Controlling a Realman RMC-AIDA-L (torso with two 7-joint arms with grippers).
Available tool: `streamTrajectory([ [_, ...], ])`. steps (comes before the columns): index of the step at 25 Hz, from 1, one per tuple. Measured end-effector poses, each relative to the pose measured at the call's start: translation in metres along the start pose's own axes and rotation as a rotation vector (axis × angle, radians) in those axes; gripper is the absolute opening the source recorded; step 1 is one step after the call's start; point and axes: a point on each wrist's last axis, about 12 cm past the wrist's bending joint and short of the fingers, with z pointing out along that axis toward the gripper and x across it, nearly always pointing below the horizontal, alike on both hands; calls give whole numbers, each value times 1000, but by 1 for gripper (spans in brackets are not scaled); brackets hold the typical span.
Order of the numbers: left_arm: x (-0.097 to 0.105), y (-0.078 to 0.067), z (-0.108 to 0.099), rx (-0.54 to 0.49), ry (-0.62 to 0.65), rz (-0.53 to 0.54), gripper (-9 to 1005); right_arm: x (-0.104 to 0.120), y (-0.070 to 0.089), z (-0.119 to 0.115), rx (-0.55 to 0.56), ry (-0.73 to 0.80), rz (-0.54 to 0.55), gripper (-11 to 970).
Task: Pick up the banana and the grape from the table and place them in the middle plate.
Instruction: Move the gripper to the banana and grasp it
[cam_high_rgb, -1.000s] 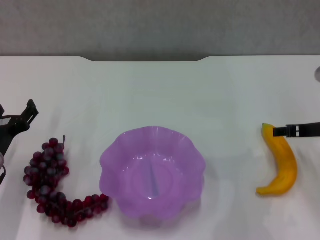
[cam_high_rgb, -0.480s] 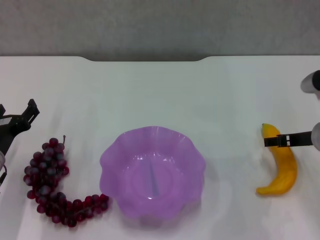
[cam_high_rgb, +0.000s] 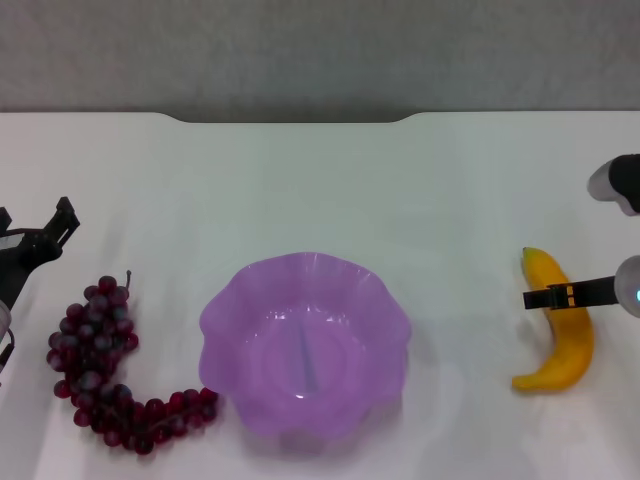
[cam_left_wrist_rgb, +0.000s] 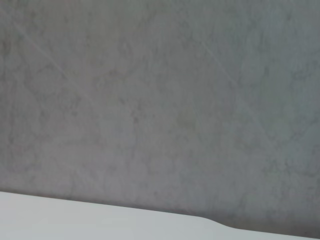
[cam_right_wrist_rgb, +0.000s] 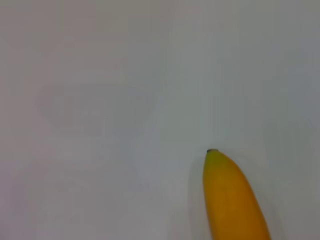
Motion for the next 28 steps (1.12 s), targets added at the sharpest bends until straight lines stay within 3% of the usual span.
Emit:
streamTrajectory([
  [25, -2, -2, 2, 5, -3, 1, 893, 10, 7, 12, 14, 14, -54, 873],
  [28, -1, -2, 2, 5, -3, 3, 893, 11, 7, 13, 16, 11, -53, 811],
])
